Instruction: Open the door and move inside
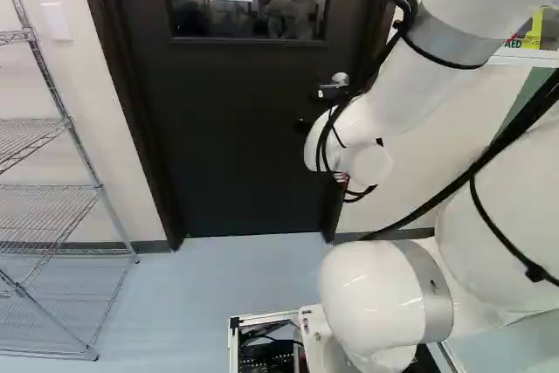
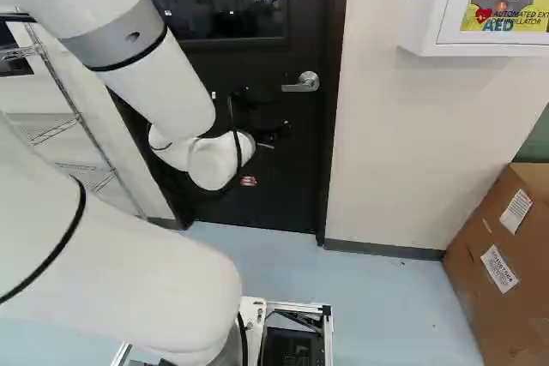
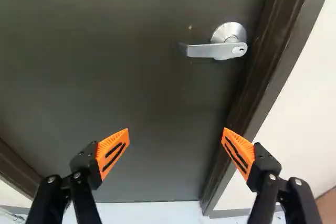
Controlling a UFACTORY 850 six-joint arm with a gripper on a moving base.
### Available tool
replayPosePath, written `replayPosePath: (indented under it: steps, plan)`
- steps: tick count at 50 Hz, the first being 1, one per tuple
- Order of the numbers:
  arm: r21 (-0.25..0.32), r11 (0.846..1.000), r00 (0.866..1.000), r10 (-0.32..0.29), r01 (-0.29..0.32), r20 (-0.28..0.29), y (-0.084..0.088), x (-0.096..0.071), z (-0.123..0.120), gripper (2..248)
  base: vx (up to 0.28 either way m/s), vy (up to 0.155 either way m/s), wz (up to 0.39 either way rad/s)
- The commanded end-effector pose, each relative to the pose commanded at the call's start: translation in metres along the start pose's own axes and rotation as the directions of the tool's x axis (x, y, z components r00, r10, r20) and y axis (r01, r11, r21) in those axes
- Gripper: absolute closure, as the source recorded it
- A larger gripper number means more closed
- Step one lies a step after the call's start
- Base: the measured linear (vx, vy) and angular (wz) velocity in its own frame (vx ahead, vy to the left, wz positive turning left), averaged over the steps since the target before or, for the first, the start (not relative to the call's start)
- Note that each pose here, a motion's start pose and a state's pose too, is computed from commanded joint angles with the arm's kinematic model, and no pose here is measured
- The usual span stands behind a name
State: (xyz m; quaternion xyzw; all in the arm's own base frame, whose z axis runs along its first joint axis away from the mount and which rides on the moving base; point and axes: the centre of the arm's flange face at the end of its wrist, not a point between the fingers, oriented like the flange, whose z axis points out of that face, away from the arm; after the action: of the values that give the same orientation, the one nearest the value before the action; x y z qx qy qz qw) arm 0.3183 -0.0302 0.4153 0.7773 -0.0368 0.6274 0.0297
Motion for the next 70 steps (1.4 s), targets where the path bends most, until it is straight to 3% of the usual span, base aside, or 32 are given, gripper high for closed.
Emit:
replayPosePath:
  steps: [39, 70]
  plan:
    - [-0.02, 1.0, 0.995, 0.002, -0.004, -0.097, 0.007, 0.043, 0.011, 3, 0.0, 0.0, 0.0]
    - [-0.014, 1.0, 0.987, 0.001, -0.003, -0.162, 0.005, 0.082, 0.034, 3, 0.0, 0.0, 0.0]
